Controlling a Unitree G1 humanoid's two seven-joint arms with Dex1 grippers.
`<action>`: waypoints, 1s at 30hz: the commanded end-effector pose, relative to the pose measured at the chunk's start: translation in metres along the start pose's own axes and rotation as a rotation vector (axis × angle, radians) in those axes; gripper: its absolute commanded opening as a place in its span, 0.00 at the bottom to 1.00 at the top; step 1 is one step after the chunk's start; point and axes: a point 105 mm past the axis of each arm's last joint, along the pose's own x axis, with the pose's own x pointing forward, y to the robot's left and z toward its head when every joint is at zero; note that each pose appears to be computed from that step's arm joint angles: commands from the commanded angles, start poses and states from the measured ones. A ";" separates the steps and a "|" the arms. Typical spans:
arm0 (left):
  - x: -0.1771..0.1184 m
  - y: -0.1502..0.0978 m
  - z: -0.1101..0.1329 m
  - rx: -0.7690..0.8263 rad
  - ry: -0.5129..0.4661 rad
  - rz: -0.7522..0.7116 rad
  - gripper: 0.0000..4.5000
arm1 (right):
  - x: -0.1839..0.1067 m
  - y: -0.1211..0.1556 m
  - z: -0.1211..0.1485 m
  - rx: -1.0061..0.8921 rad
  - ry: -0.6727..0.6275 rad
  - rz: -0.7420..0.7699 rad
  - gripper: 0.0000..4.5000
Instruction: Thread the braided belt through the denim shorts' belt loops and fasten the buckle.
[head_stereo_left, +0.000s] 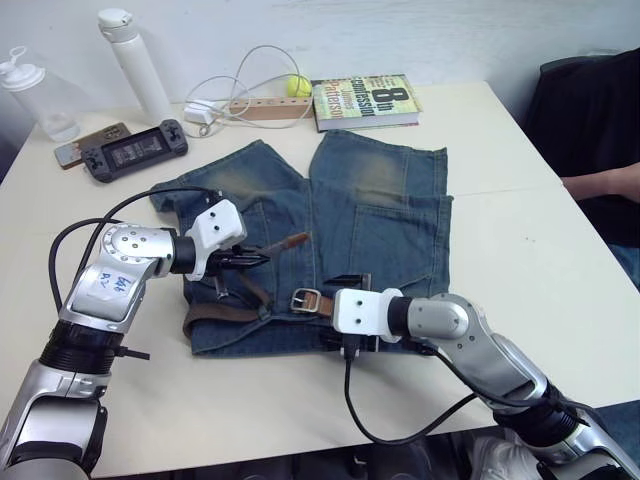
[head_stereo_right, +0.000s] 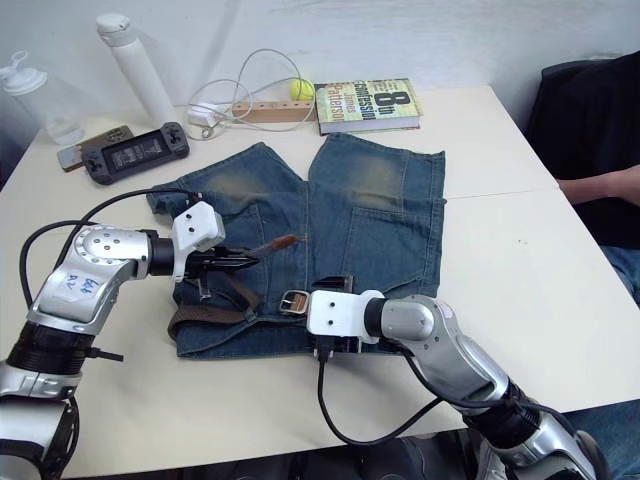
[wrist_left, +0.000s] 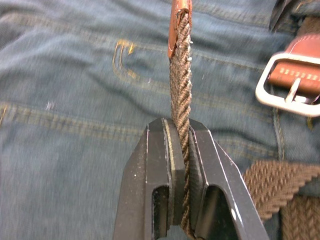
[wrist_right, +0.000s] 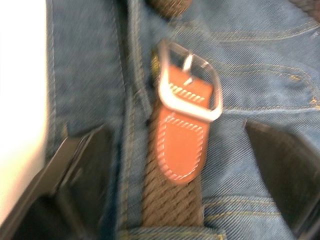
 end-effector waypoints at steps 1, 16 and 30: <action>0.000 0.001 0.005 0.028 0.001 -0.019 0.00 | -0.007 -0.016 -0.002 -0.141 0.045 -0.138 0.99; 0.006 -0.001 0.003 0.022 -0.006 -0.032 0.00 | -0.013 -0.032 -0.001 -0.111 0.050 -0.272 0.99; -0.006 0.017 0.003 -0.031 0.001 0.051 0.00 | -0.008 -0.027 -0.009 -0.052 0.040 -0.250 0.21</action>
